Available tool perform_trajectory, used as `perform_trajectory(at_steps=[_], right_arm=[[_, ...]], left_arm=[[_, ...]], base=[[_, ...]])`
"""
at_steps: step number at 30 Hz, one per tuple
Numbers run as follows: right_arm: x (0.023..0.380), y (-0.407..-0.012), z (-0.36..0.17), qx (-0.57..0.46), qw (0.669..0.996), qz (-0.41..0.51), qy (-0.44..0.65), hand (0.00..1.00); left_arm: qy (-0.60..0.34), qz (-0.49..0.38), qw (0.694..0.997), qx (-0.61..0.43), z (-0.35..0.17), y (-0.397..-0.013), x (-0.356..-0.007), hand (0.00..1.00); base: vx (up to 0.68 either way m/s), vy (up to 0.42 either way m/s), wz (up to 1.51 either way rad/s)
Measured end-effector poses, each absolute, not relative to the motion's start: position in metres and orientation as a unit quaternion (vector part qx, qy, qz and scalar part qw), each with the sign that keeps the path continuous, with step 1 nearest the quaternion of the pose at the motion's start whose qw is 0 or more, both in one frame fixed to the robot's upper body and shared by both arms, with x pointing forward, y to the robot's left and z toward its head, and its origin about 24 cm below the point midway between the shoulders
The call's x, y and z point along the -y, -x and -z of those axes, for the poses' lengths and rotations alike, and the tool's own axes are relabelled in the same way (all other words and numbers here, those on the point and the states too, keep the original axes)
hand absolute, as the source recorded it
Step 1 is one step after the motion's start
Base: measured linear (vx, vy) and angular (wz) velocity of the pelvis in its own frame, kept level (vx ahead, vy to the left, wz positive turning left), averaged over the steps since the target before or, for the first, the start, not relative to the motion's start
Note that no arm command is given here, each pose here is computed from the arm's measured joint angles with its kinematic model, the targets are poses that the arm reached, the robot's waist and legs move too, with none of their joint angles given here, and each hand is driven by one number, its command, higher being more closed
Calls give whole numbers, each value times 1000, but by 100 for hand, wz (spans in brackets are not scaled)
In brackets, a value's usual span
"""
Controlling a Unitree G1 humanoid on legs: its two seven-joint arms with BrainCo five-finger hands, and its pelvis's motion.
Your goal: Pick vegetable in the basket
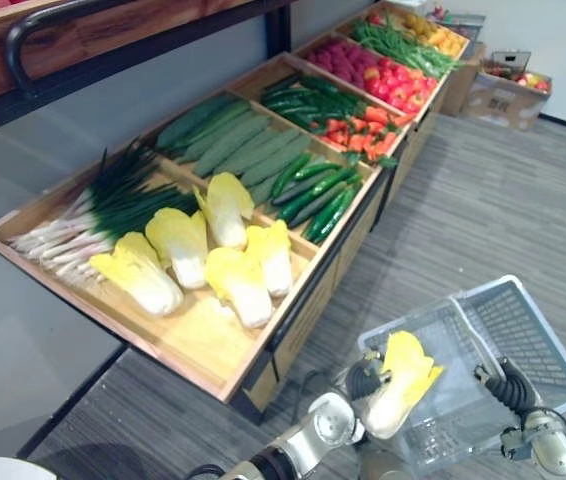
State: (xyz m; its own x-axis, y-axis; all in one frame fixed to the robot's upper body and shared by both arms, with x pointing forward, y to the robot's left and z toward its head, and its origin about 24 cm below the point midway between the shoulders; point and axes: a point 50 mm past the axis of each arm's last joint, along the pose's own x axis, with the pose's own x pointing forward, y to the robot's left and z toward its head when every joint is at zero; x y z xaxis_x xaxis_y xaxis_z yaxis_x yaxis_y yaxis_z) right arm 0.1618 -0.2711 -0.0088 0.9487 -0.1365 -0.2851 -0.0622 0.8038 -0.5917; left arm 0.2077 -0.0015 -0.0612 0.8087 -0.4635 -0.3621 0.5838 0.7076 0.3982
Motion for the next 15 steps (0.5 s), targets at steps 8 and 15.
perform_trajectory(at_steps=[8, 15], right_arm=[[268, -163, 14, -159, 940, 37, 299, 100], [267, -170, 12, -151, 942, 43, 297, 100]], left_arm=[[-277, 322, 900, -97, 55, -216, 12, 0], [-261, 341, 903, -12, 8, -243, 56, 0]], base=[[-9, -52, 7], [-26, -58, 2]])
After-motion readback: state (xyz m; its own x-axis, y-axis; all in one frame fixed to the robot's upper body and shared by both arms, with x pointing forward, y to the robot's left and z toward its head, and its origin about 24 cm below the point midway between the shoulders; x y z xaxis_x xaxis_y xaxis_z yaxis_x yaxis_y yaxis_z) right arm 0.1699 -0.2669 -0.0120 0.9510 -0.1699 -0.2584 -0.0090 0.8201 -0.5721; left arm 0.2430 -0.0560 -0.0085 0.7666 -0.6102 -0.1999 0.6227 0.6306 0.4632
